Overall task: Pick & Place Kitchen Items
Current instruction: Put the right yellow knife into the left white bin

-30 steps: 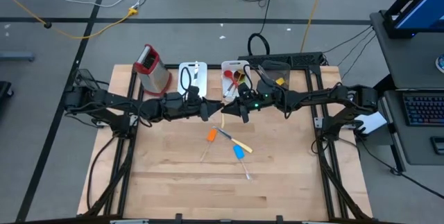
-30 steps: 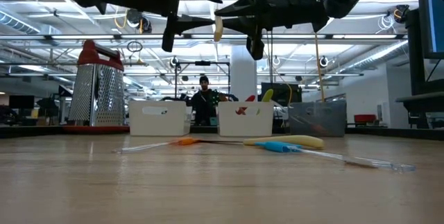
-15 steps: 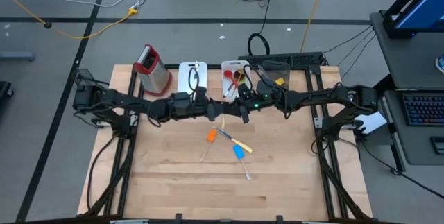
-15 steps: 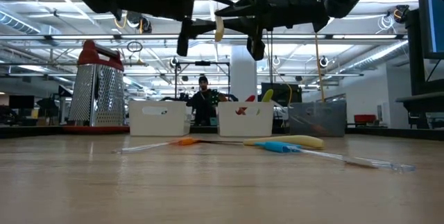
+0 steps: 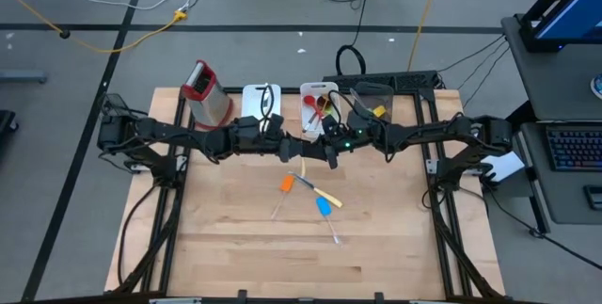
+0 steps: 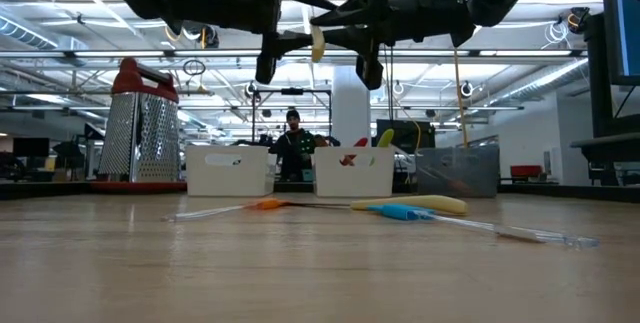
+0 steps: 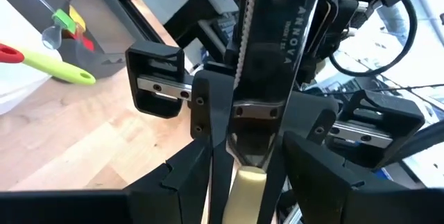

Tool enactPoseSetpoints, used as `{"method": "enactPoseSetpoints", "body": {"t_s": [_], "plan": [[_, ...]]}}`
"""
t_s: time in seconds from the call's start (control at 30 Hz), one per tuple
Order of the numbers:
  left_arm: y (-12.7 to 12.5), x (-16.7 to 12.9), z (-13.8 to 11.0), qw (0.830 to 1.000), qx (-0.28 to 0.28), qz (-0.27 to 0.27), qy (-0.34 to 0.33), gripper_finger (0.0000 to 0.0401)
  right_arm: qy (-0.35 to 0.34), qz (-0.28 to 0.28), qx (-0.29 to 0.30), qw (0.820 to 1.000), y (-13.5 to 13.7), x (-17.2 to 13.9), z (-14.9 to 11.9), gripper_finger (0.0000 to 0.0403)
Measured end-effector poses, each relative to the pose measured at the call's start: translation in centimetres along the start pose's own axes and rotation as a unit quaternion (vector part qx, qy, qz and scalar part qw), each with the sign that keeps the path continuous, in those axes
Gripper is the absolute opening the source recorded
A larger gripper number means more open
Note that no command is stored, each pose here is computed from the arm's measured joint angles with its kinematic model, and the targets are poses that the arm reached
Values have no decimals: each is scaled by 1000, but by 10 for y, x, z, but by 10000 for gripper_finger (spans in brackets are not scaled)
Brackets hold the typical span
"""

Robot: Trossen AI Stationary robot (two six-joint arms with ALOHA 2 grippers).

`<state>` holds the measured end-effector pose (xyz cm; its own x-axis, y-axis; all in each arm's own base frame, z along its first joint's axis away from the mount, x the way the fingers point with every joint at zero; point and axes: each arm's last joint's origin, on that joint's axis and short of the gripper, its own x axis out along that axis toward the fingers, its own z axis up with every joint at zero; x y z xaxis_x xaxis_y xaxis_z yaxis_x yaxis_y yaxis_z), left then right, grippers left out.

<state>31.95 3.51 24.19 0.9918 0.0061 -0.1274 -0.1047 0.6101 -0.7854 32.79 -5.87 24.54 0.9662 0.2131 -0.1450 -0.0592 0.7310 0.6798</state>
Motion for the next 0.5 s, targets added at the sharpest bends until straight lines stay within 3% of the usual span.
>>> {"method": "enactPoseSetpoints", "body": {"t_s": [0.13,0.4,0.5], "plan": [[4,-1,3,1000,0,-5,15,154,-1,-1,1,1000,0,0,0,42],[5,-1,4,1000,19,2,5,35,-3,-8,7,1000,-1,0,0,37],[5,-1,5,1000,29,3,-2,24,-7,-9,6,1000,-1,0,1,37]]}}
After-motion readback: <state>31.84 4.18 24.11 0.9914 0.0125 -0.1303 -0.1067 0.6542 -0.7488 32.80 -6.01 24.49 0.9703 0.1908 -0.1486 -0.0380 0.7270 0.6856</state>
